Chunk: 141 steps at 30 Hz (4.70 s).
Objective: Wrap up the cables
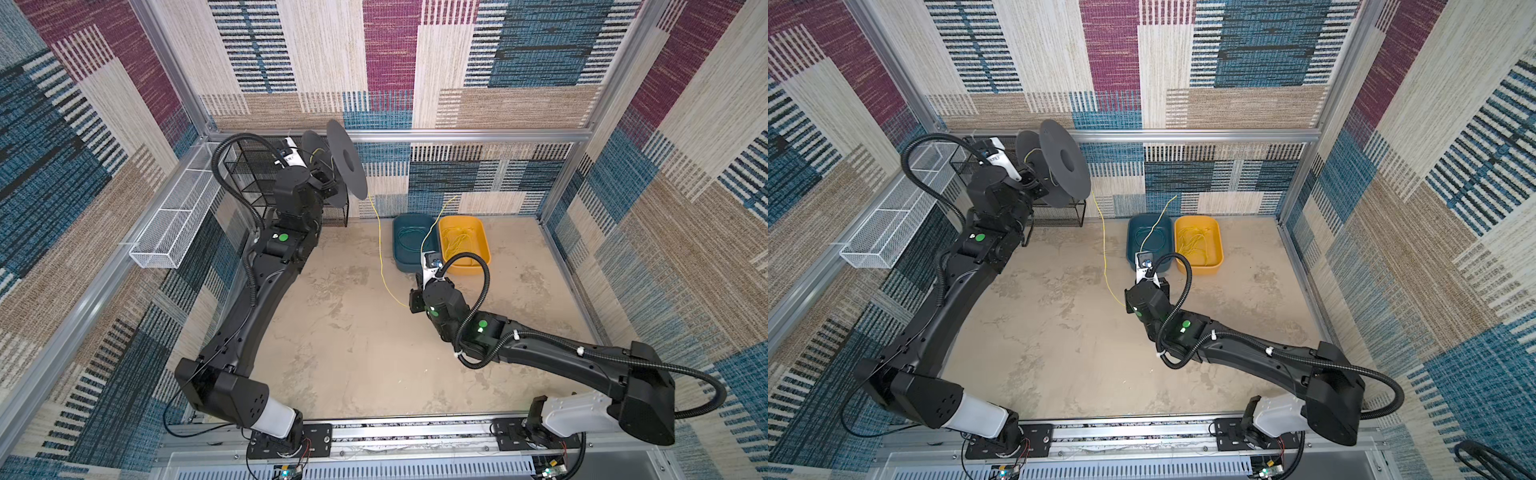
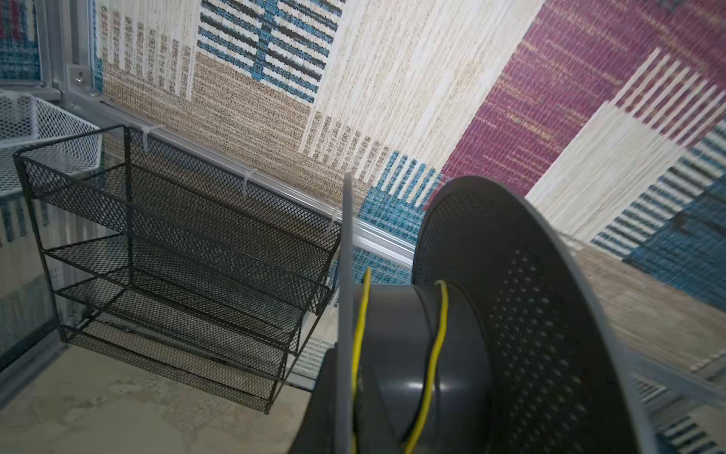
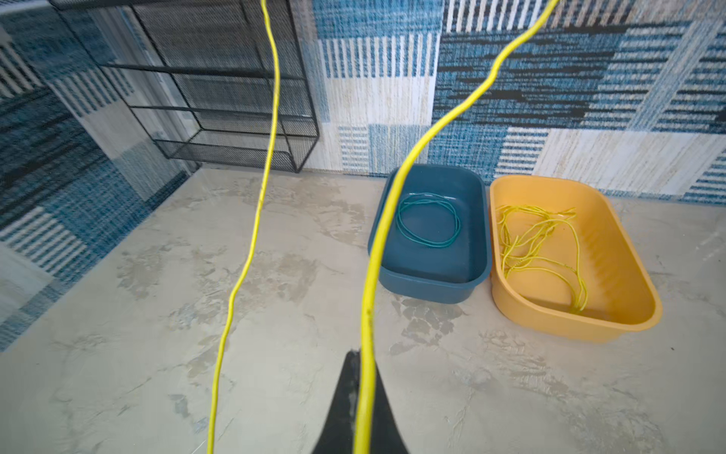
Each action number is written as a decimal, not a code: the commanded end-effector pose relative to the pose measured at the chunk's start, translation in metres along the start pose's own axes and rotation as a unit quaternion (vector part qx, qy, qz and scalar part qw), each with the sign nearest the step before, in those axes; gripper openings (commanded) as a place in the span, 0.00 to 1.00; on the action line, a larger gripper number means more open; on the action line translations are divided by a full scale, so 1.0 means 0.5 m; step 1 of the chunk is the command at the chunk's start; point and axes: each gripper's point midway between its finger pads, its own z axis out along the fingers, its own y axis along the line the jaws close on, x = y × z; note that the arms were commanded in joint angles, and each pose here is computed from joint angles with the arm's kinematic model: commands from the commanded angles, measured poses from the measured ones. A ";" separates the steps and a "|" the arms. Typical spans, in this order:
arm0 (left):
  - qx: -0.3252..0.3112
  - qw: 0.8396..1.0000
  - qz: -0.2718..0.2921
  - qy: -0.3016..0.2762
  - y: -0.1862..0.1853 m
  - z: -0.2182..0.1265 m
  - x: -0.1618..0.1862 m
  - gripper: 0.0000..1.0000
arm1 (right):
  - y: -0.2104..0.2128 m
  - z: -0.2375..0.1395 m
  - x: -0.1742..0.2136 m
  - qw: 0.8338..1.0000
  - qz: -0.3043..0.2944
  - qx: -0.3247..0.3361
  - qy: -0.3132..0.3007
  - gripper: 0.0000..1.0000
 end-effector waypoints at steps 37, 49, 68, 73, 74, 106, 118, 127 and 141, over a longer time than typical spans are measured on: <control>0.064 0.954 0.258 0.136 -0.130 0.027 0.426 0.00 | -0.025 -0.140 -0.550 0.970 0.063 -0.074 -0.223 0.00; 0.070 0.937 0.288 0.185 -0.038 -0.142 0.548 0.00 | -0.130 -0.043 -0.703 0.964 0.065 -0.038 -0.256 0.00; 0.091 0.904 0.348 0.230 0.056 -0.344 0.633 0.00 | -0.350 0.151 -0.707 0.971 0.094 0.002 -0.221 0.00; 0.124 0.899 0.350 0.231 0.034 -0.395 0.611 0.00 | -0.408 0.249 -0.637 0.978 0.114 0.016 -0.176 0.00; 0.132 0.899 0.349 0.229 0.030 -0.408 0.604 0.00 | -0.421 0.271 -0.619 0.979 0.117 0.020 -0.167 0.00; 0.346 0.919 0.176 0.071 -0.173 -0.549 0.093 0.00 | -0.546 0.393 -0.080 0.930 0.366 0.022 -0.002 0.00; 0.333 0.941 0.049 0.037 -0.236 -0.409 0.003 0.00 | -0.467 0.320 0.015 0.921 0.388 0.030 0.002 0.00; 0.287 0.958 -0.023 0.009 -0.250 -0.275 -0.001 0.00 | -0.329 0.313 0.088 0.917 0.398 0.016 0.033 0.00; 0.080 0.996 0.044 -0.004 -0.170 -0.100 0.104 0.00 | -0.165 0.150 0.076 0.936 0.353 0.003 0.001 0.00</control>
